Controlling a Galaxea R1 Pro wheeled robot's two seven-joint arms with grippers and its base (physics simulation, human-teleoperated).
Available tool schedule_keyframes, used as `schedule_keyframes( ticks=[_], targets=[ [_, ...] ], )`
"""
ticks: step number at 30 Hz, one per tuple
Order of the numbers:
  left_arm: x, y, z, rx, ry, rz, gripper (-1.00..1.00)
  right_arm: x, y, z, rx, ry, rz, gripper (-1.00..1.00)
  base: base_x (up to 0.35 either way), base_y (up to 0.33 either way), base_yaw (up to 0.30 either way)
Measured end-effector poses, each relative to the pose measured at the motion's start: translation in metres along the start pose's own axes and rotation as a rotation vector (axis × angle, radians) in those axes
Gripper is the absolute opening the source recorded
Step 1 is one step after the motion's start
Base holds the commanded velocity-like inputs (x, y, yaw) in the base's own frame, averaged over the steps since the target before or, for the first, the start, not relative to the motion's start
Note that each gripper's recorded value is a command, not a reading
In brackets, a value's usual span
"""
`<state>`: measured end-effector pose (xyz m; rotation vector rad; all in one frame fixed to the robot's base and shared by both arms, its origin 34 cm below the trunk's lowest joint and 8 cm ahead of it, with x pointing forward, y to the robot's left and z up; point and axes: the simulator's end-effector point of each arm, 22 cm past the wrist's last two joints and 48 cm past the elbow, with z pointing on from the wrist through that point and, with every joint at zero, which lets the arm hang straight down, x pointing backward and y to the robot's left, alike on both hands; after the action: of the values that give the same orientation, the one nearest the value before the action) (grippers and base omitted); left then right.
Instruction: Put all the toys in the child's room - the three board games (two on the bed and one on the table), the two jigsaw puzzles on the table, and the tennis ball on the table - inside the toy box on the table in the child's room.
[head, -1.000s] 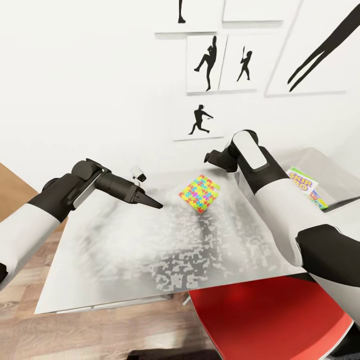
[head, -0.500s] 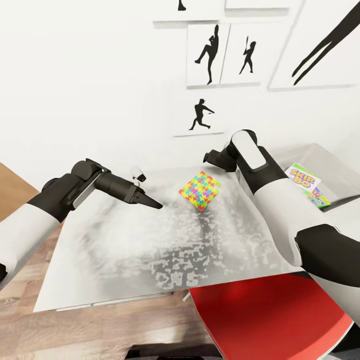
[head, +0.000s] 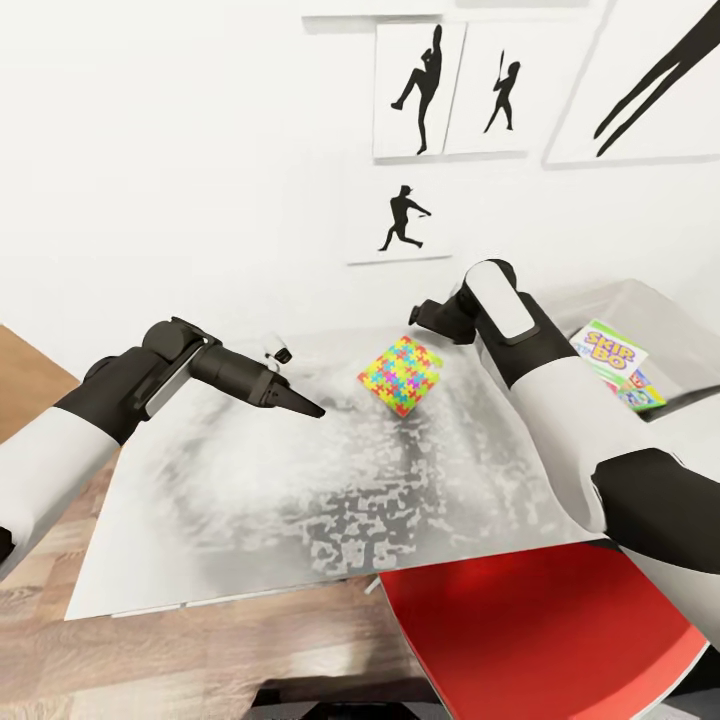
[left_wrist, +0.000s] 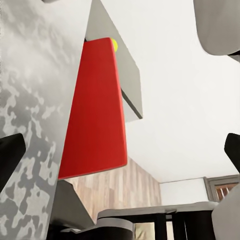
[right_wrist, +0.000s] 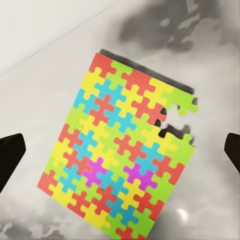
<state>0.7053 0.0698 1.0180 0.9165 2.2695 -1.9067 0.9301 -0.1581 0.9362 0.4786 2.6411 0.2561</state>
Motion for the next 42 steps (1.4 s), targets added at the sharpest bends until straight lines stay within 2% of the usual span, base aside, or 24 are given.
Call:
schedule_keyframes(
  ticks=[4, 7, 10, 13, 15, 18, 24, 42],
  targets=[
    [0.000, 0.001, 0.001, 0.004, 0.001, 0.001, 1.00, 0.002, -0.002, 0.005, 0.004, 0.006, 0.001, 1.00, 0.000, 0.000, 0.000],
    [-0.001, -0.004, 0.003, 0.011, 0.010, 0.026, 1.00, 0.004, -0.004, 0.008, 0.007, 0.010, 0.001, 1.00, 0.000, 0.000, 0.000],
    [-0.005, -0.023, 0.007, 0.024, 0.028, 0.101, 1.00, 0.005, -0.006, 0.011, 0.009, 0.014, 0.002, 1.00, 0.000, 0.000, 0.000],
    [-0.014, -0.054, 0.006, 0.043, 0.028, 0.221, 1.00, 0.007, -0.008, 0.015, 0.012, 0.018, 0.003, 1.00, 0.000, 0.000, 0.000],
    [-0.016, -0.070, 0.007, 0.051, 0.032, 0.282, 1.00, 0.009, -0.008, 0.017, 0.011, 0.022, 0.003, 1.00, 0.000, 0.000, 0.000],
    [-0.016, -0.078, 0.010, 0.056, 0.041, 0.324, 1.00, 0.011, -0.008, 0.021, 0.012, 0.027, 0.004, 1.00, 0.000, 0.000, 0.000],
    [-0.015, -0.078, 0.011, 0.058, 0.045, 0.337, 1.00, 0.015, -0.010, 0.028, 0.015, 0.037, 0.007, 1.00, 0.000, 0.000, 0.000],
    [-0.010, -0.062, 0.012, 0.067, 0.042, 0.310, 1.00, 0.020, -0.014, 0.043, 0.014, 0.051, 0.010, 1.00, 0.000, 0.000, 0.000]
  ],
)
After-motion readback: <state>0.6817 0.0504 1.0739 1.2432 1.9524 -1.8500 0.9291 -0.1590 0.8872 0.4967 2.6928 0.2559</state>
